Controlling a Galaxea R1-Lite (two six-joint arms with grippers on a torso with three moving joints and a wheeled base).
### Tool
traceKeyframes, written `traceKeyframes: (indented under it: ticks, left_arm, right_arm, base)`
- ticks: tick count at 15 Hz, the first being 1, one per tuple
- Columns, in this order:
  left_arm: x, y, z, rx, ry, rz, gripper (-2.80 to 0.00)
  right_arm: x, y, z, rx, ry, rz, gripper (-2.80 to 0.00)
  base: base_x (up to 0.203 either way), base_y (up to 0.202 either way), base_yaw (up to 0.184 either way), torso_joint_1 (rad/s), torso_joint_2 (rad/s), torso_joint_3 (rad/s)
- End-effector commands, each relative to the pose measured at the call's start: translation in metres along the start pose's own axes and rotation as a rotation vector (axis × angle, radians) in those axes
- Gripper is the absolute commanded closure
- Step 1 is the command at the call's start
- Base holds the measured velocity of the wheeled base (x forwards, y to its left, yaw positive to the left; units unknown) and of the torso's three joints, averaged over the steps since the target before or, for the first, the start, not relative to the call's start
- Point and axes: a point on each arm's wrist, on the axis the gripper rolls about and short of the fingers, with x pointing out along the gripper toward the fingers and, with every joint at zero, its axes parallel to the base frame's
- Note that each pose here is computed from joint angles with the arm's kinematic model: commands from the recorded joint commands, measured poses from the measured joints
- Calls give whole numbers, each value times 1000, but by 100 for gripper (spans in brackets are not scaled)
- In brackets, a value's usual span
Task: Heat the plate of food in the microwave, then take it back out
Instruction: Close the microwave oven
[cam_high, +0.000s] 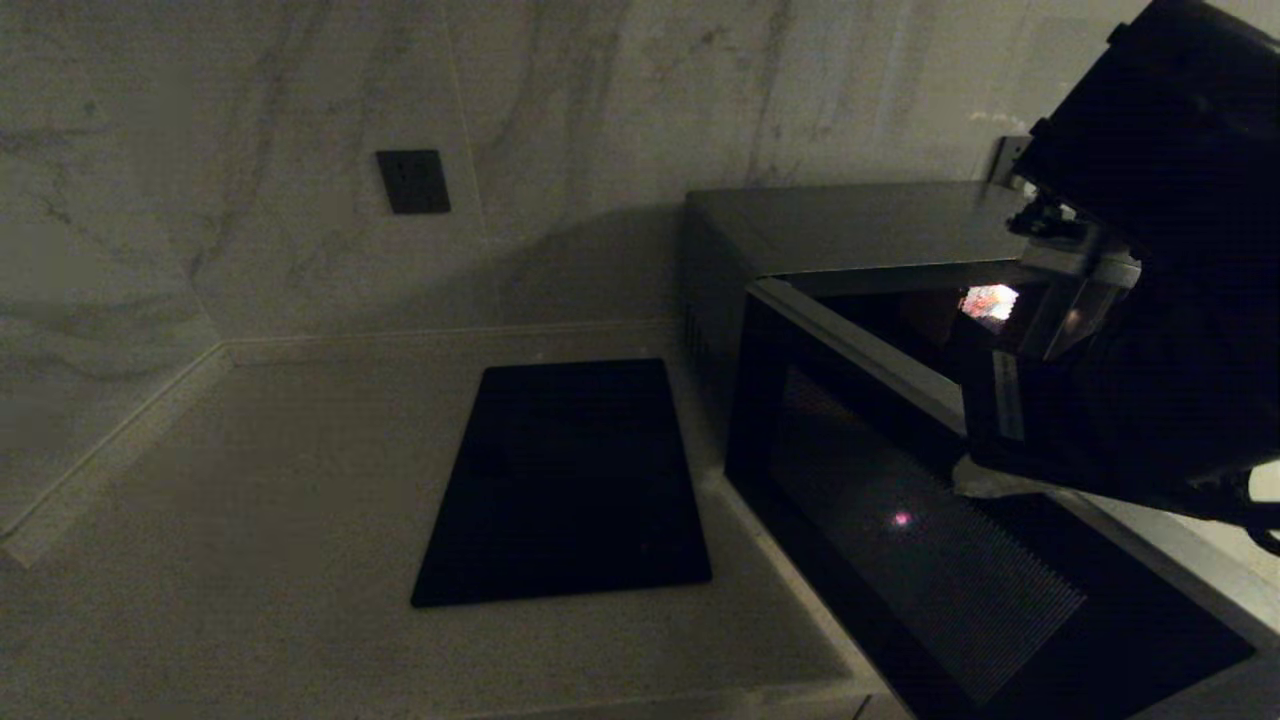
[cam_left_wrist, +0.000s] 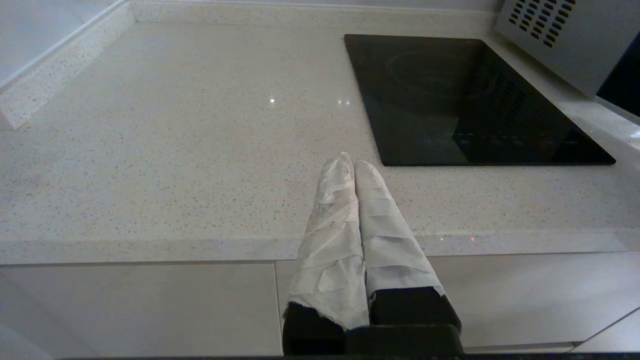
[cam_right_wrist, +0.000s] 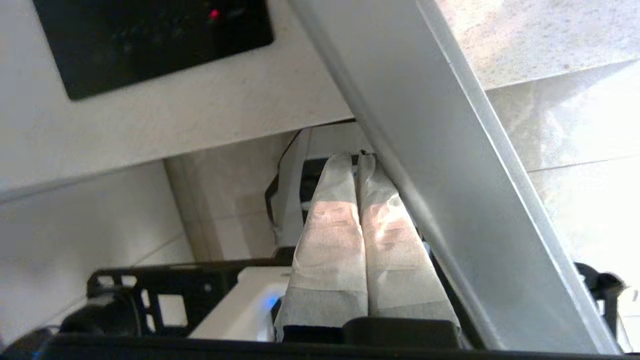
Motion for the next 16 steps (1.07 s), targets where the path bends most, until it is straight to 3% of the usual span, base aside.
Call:
traceKeyframes:
  ticks: [1,16]
  left_arm:
    - [0,0,0,-1,1,1,0]
    - [0,0,0,-1,1,1,0]
  right_arm:
    - [5,-8,10,48,-14,-42,0]
    - [34,-48,58,264,-59,-196,0]
  base:
    - [0,0,0,0,0,0]
    - [0,0,0,0,0,0]
